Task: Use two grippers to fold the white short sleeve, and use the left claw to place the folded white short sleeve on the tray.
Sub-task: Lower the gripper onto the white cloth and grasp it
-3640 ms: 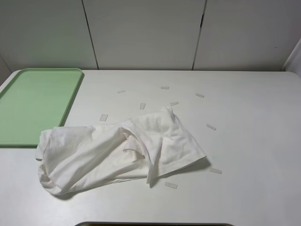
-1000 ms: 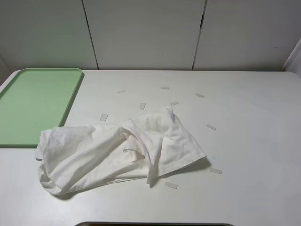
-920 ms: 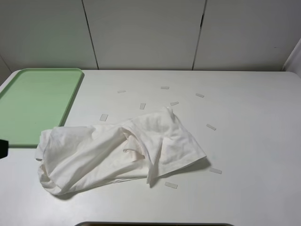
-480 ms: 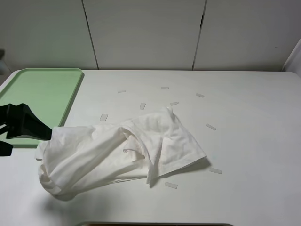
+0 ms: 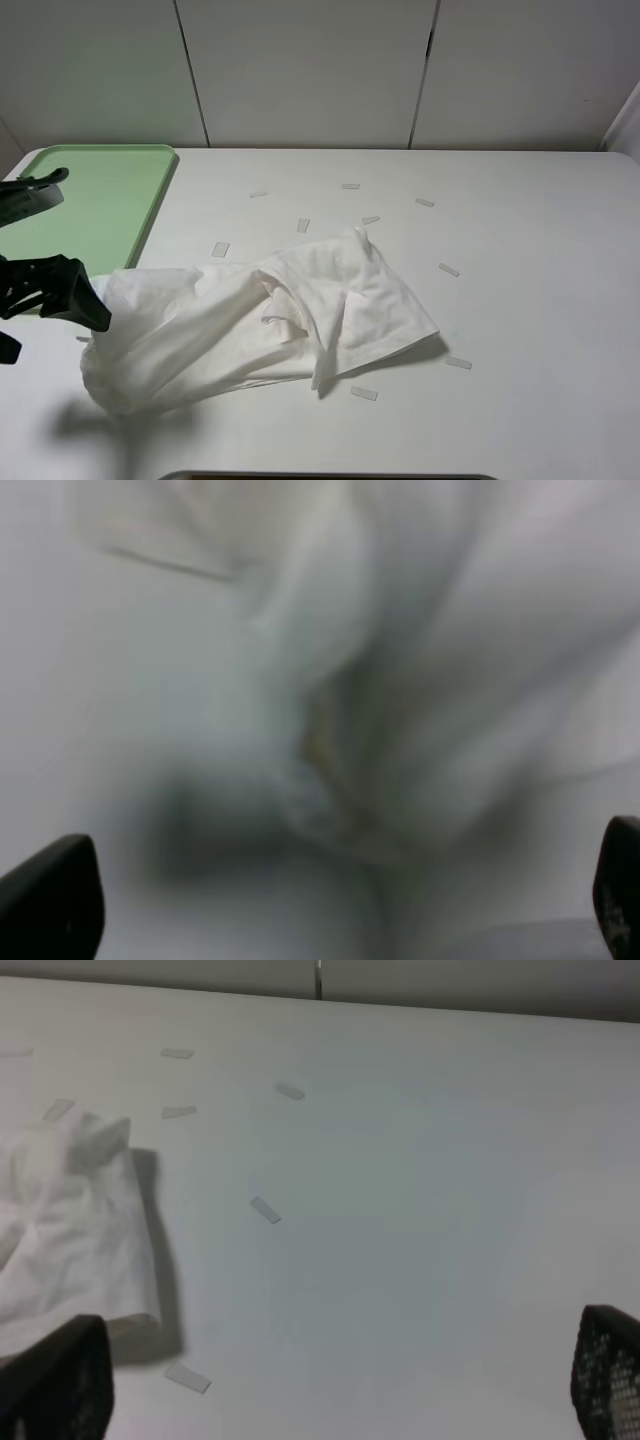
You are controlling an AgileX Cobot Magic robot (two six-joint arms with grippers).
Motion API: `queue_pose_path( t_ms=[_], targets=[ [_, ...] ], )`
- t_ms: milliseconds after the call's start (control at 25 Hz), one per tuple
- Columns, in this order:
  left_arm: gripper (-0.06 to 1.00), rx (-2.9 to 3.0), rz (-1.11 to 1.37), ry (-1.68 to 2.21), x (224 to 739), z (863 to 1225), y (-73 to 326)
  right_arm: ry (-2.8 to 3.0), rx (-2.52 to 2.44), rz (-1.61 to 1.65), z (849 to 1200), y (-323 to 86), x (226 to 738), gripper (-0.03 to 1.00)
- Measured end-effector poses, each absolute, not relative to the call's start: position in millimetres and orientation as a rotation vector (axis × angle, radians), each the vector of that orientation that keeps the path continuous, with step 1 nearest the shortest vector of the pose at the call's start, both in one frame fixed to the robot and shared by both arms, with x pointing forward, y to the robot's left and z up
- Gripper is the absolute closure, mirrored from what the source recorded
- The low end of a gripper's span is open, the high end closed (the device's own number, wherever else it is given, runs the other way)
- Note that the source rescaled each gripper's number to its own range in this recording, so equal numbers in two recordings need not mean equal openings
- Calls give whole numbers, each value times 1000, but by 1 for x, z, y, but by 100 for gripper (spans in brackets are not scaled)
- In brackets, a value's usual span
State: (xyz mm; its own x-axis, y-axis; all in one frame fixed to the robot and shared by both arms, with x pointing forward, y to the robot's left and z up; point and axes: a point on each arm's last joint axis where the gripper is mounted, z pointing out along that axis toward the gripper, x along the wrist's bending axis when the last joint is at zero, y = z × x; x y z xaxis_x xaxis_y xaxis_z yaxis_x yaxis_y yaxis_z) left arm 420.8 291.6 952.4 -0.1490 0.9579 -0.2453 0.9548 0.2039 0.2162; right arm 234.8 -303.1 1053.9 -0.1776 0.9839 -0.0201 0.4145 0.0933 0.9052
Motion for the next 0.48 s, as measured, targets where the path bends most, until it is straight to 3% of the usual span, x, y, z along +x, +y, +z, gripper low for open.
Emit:
queue_pose_path(
  t_ms=[480],
  targets=[
    [-4, 1746, 193, 2178, 429, 954, 305, 1686, 1391, 1052, 1054, -303, 235, -3]
  ],
)
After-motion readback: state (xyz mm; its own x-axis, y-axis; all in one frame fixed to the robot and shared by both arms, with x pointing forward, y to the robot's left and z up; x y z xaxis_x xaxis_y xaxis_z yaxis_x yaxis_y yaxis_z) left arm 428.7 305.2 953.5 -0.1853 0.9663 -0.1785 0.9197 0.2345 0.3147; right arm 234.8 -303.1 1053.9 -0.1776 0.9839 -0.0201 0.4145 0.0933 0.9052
